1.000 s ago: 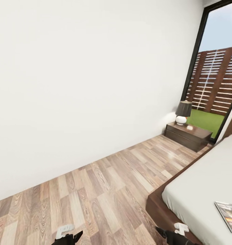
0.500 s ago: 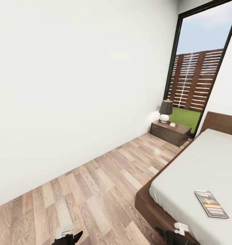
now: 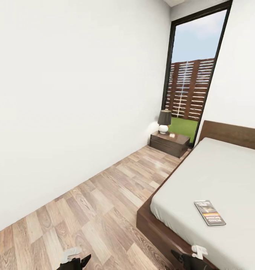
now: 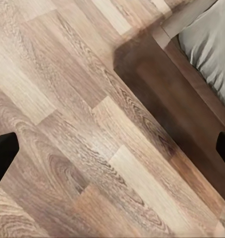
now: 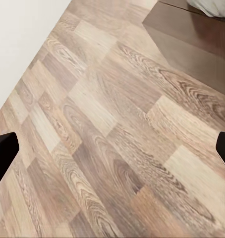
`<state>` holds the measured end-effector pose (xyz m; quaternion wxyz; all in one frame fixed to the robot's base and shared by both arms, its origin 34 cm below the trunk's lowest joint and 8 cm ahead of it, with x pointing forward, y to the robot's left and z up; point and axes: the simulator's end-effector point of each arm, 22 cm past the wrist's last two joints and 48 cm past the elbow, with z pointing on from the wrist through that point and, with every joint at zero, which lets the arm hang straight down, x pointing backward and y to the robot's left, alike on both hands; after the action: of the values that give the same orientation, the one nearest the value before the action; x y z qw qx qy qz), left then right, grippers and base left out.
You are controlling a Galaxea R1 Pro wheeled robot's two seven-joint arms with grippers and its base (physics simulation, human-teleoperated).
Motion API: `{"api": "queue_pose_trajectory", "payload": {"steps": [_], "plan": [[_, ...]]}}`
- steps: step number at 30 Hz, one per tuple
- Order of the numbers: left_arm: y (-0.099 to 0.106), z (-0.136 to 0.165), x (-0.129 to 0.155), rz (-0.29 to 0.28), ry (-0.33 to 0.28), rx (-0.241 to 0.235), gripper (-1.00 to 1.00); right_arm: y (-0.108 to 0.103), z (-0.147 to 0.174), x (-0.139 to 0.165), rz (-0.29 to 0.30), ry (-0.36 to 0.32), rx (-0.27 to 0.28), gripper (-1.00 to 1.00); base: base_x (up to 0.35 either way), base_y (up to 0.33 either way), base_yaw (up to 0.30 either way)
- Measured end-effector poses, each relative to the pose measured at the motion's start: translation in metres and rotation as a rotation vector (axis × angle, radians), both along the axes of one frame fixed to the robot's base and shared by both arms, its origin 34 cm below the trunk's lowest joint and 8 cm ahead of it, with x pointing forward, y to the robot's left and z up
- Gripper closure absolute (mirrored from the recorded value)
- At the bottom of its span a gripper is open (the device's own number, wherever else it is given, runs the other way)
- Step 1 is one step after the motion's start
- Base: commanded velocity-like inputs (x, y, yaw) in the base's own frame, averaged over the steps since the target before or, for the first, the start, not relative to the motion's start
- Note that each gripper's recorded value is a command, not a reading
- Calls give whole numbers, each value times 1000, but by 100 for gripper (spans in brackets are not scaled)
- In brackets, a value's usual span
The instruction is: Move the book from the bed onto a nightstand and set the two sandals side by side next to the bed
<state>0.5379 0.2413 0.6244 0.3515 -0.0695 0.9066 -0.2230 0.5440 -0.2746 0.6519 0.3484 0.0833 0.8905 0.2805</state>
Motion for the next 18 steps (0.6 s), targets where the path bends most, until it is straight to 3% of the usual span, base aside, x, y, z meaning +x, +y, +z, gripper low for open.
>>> {"api": "queue_pose_trajectory", "payload": {"steps": [18], "plan": [[0,4,2,0,-9,0,-100,0,4,2,0,-9,0,-100,0,0,-286]]}}
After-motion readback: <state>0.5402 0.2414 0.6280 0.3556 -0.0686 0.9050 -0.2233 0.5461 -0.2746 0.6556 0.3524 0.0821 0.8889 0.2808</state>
